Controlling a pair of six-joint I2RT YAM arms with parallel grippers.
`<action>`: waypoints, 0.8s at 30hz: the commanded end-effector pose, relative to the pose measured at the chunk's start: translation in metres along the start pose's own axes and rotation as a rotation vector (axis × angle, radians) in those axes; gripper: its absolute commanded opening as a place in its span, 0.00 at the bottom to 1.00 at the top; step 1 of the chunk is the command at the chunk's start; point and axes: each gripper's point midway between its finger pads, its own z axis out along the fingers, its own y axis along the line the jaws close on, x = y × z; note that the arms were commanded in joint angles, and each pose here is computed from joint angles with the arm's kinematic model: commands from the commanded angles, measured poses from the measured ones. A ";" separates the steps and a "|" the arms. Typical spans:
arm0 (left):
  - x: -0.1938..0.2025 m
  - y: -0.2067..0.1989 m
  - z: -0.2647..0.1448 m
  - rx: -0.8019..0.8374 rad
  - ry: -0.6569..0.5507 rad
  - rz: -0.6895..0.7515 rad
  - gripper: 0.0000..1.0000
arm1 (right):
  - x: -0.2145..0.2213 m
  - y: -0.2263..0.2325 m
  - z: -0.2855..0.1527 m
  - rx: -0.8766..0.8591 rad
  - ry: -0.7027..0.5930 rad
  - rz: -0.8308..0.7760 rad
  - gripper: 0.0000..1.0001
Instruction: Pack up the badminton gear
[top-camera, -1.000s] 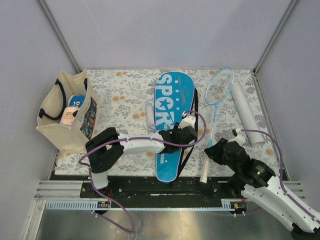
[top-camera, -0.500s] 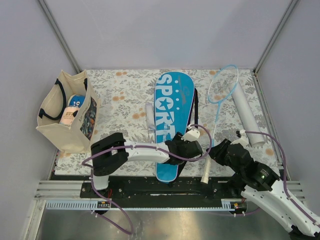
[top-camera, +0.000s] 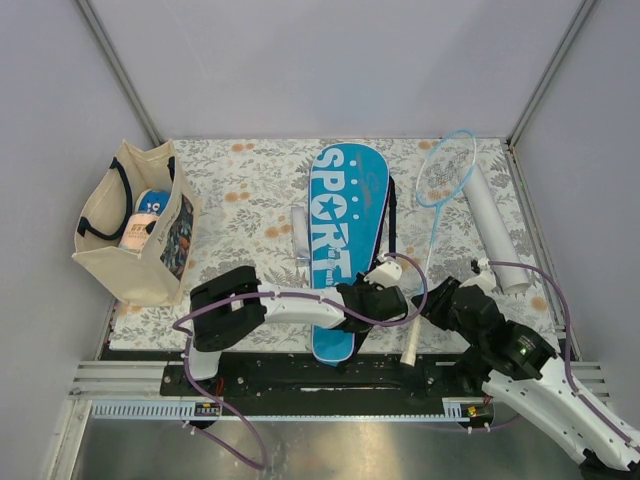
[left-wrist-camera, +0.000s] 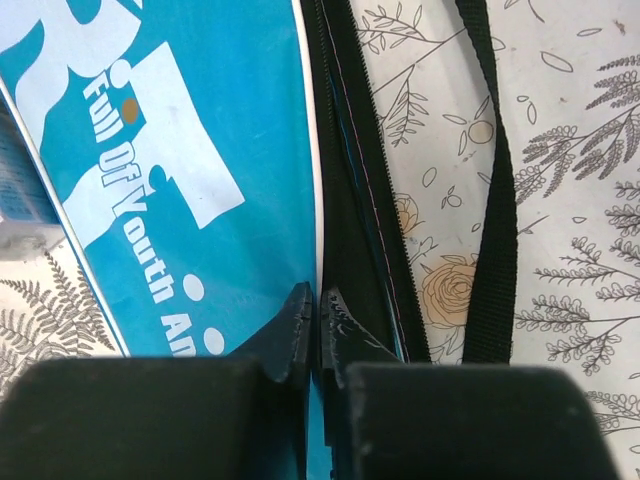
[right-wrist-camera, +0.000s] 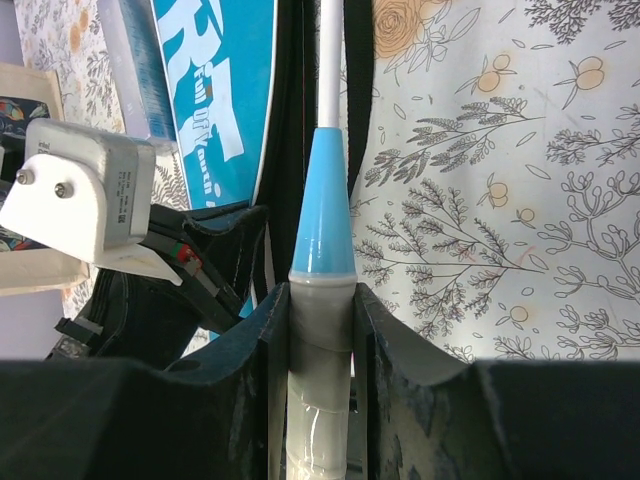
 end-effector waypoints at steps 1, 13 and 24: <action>-0.030 -0.004 -0.007 0.050 -0.053 -0.065 0.00 | -0.009 0.025 0.003 -0.073 -0.022 0.027 0.00; -0.093 0.019 -0.018 0.165 -0.129 -0.271 0.00 | 0.026 0.035 -0.006 -0.153 0.159 0.107 0.00; -0.110 0.024 -0.024 0.220 -0.182 -0.298 0.00 | 0.029 0.048 -0.022 -0.248 0.196 0.160 0.00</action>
